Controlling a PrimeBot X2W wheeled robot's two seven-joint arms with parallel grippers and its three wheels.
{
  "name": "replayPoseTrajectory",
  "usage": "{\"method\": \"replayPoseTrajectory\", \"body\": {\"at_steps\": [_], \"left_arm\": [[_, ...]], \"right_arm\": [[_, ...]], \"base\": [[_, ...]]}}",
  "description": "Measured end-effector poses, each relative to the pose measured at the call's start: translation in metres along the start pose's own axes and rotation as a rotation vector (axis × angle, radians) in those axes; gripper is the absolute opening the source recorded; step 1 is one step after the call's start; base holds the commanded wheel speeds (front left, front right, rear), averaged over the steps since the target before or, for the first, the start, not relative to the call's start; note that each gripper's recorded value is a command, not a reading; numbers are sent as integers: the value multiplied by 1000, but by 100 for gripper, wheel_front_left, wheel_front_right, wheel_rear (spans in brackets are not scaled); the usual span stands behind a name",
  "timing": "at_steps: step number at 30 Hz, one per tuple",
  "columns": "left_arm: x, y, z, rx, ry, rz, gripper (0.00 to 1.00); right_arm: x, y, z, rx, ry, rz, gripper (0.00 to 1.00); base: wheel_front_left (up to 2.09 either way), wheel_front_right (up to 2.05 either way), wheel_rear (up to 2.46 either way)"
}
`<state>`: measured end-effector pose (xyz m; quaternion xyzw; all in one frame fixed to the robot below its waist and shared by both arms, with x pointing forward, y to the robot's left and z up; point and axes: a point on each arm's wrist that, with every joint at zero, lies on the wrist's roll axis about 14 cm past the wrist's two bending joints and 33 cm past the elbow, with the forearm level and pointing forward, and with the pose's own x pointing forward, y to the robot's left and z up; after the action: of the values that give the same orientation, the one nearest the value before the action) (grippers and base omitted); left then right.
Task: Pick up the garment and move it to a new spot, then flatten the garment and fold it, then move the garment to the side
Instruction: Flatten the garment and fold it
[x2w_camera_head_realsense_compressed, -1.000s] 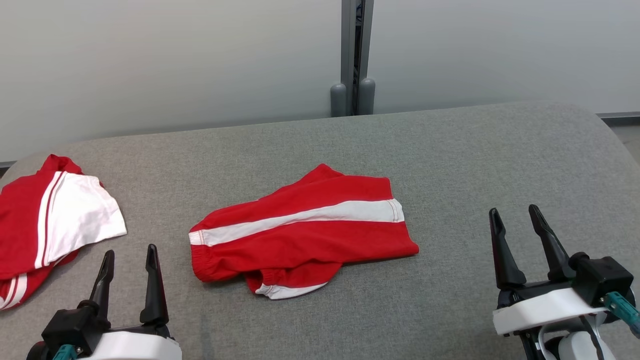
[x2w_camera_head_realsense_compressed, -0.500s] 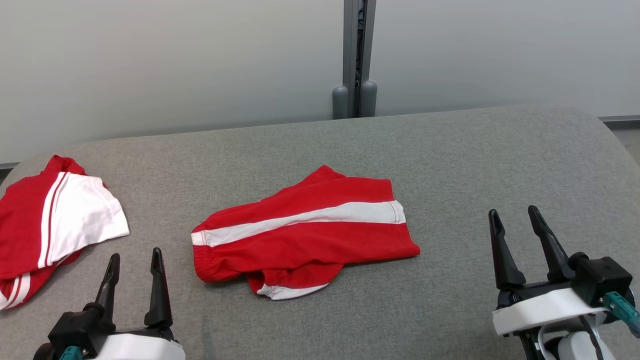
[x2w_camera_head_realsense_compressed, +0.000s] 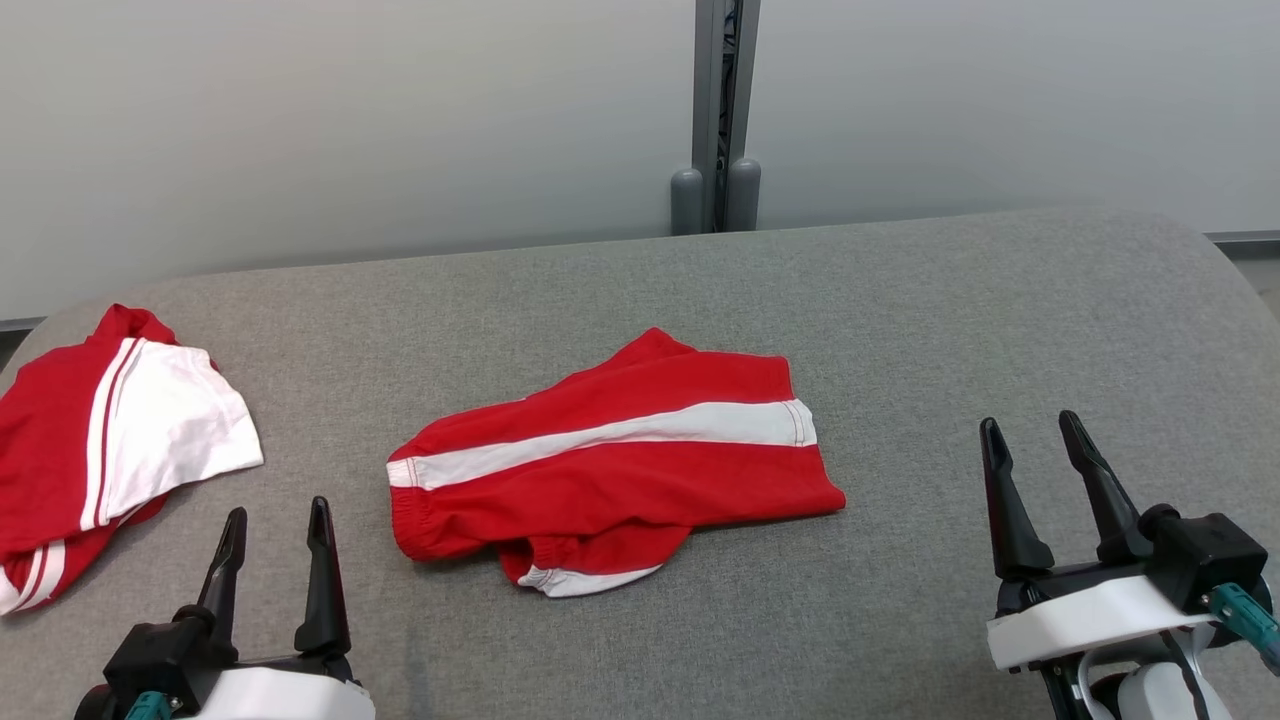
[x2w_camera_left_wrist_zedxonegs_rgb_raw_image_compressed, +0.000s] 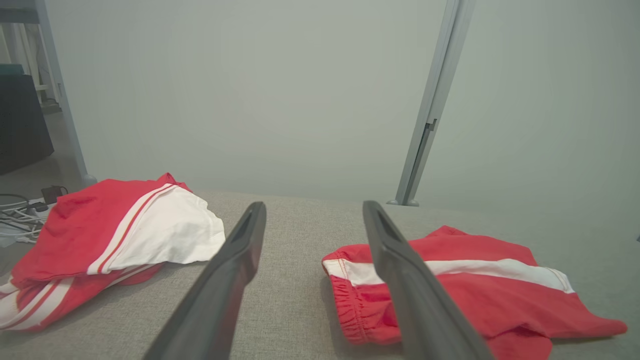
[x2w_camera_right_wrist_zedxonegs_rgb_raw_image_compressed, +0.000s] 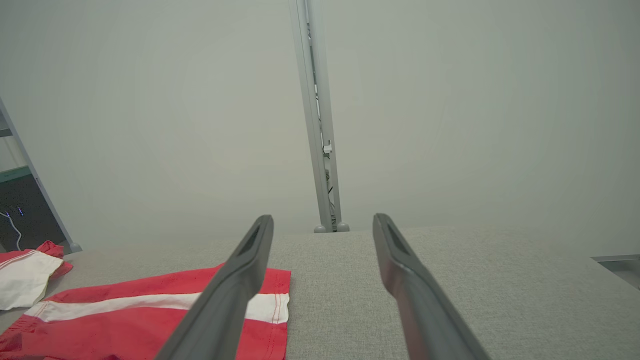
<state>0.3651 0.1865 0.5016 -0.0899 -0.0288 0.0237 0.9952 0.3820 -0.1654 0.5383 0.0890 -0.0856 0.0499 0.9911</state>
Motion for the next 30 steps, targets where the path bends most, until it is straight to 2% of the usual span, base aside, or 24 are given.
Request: {"method": "replayPoseTrajectory", "body": {"at_steps": [9, 17, 24, 27, 30], "left_arm": [[10, -6, -4, 3, 18, -37, 100], [42, -8, -30, -27, 202, -97, 100], [67, -8, -63, -29, 406, -139, 100], [70, -10, -84, -39, 522, -159, 100], [78, -6, -92, -38, 573, -157, 100]], "right_arm": [[7, -1, -8, 11, 23, -1, 100], [43, 2, -40, 64, 134, 10, 100], [73, 8, -94, 142, 379, 20, 100], [78, 16, -120, 152, 494, 41, 100], [84, 28, -139, 159, 574, 80, 100]], "base": [[0, 0, 0], [0, 0, 0], [0, 0, 0], [0, 0, 0], [0, 0, 0]]}}
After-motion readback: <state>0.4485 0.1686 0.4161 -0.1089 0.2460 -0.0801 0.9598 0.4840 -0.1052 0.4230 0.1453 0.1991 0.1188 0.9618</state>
